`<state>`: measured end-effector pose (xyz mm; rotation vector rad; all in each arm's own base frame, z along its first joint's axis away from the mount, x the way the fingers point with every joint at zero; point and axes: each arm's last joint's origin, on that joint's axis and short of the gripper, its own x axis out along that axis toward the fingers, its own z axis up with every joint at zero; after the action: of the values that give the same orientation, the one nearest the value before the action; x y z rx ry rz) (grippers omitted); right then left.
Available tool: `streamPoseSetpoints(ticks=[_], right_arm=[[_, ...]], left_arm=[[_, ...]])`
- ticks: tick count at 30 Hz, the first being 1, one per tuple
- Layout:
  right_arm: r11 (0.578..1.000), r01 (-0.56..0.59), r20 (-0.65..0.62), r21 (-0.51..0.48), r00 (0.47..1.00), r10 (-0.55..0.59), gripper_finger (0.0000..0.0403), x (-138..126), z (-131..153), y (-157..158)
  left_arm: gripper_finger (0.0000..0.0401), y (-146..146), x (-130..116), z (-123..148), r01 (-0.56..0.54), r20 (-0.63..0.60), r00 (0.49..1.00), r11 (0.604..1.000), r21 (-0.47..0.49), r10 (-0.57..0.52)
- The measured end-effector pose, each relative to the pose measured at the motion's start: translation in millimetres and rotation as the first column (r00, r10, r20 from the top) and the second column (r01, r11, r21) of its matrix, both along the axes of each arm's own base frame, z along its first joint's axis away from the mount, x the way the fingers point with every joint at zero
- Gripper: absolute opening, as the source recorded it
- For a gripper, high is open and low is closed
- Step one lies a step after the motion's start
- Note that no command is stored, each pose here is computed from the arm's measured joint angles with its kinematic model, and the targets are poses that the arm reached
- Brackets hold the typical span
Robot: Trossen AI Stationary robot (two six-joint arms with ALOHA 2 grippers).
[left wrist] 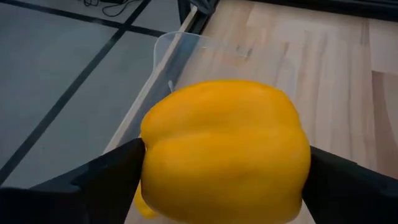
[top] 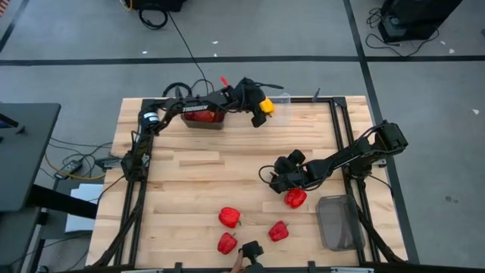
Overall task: Sort produce into baskets
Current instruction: Put the yellow bell pepper into the transparent bin, then put the red bell pepper into the bottom black bin
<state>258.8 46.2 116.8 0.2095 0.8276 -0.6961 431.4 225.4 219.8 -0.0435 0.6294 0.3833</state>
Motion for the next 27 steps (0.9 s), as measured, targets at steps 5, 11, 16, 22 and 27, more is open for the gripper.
streamPoseSetpoints(ticks=[5, 11, 16, 22, 27], right_arm=[[1.0, -0.003, 0.001, 0.014, 1.0, 0.003, 0.0347, 0, 0, 1], [1.0, -0.004, 0.005, 0.017, 1.0, 0.004, 0.0347, 0, 0, 1], [1.0, -0.005, 0.013, 0.019, 1.0, 0.004, 0.0347, 1, 1, 1], [1.0, -0.006, 0.014, 0.019, 1.0, 0.005, 0.0347, 1, 1, 1], [1.0, -0.01, 0.013, 0.027, 1.0, 0.01, 0.0347, 1, 1, 2]], left_arm=[[0.0392, 0, 0, 0, 0.008, 0.003, 1.0, 1.0, -0.004, -0.008], [0.0392, -7, -3, 23, 0.045, 0.052, 0.998, 0.998, 0.034, -0.047], [0.0393, -16, -7, 55, 0.083, 0.121, 0.988, 0.989, 0.118, -0.098], [0.0392, -24, -14, 62, 0.089, 0.066, 0.993, 0.991, 0.095, -0.096], [0.0392, -42, -17, 60, 0.218, 0.027, 0.976, 0.976, -0.013, -0.217]])
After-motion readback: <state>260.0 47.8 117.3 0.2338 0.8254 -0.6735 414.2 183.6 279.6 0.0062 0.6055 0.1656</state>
